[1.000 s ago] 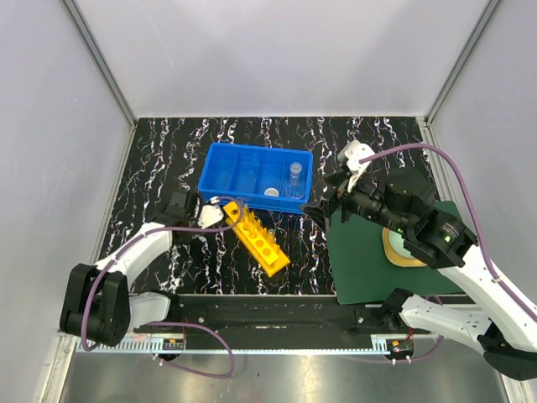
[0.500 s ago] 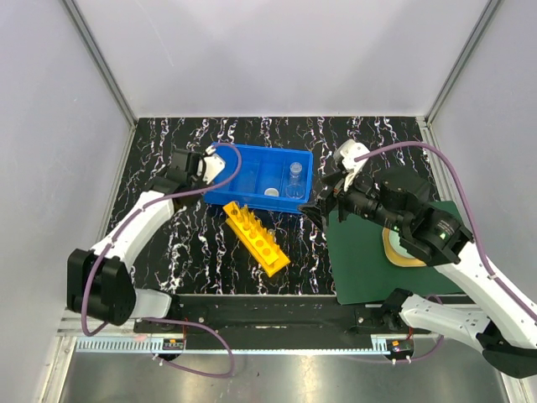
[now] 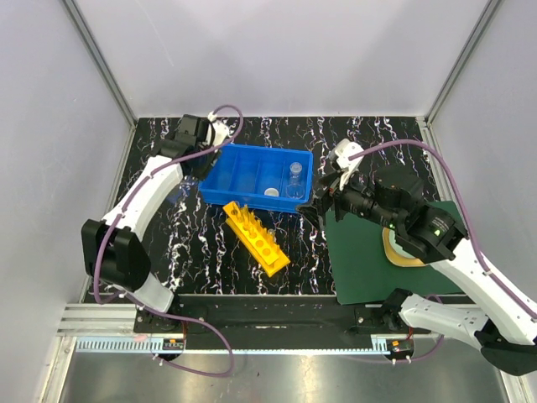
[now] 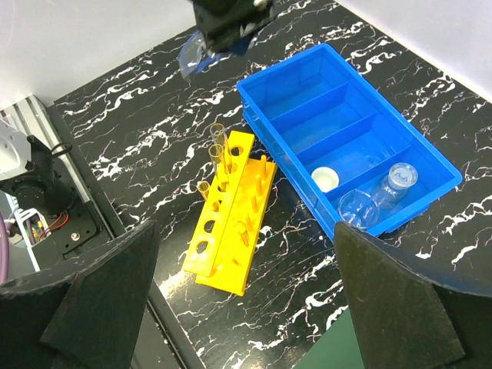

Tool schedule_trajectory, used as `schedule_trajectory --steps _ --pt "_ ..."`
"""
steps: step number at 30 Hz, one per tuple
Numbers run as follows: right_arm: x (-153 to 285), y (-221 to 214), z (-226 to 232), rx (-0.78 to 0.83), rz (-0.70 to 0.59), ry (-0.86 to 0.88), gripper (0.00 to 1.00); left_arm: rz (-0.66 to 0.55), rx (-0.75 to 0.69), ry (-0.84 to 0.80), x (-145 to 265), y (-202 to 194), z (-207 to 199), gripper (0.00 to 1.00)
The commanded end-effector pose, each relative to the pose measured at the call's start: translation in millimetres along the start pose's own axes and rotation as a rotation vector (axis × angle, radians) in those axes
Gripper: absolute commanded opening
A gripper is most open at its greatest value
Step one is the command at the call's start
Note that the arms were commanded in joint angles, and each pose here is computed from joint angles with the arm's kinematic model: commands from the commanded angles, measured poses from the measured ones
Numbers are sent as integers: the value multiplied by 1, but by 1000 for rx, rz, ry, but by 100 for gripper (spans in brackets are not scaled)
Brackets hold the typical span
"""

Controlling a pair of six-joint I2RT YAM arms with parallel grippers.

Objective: Organize the chemistry lab equipment

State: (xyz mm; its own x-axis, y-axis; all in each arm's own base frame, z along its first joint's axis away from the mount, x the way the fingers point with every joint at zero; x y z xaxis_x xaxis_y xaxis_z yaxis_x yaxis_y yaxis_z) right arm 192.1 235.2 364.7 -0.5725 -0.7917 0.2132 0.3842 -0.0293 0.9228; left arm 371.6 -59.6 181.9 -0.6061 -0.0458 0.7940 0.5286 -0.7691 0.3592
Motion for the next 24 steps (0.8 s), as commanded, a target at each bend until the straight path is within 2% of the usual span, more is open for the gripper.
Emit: schedule_trajectory --steps 1,5,10,19,24 --pt "-8 -1 4 -10 11 19 100 -127 135 19 29 45 24 18" --pt "-15 -5 5 -41 31 25 100 -155 211 12 35 60 30 23" --pt "-26 -12 5 -74 58 33 100 -181 308 -24 44 84 38 24" --pt "-37 -30 -7 -86 102 -25 100 -198 374 -109 24 118 36 25" --pt "-40 -43 -12 -105 129 -49 100 -199 423 -92 13 130 44 26"
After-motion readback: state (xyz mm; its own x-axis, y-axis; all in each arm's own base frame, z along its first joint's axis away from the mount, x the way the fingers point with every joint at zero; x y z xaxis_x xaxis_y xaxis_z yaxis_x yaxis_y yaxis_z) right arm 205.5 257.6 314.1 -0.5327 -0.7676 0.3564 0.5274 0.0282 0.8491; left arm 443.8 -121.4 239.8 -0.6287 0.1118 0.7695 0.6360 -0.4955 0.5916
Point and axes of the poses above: each gripper's point midway between its finger pads, its own x axis back along the fingers, its own z axis along the line the jaws close on, y = z × x, the point moved 1 cm from there along x, back along the fingers, and after that the axes turned 15 degrees about -x, right-handed, at the moved point
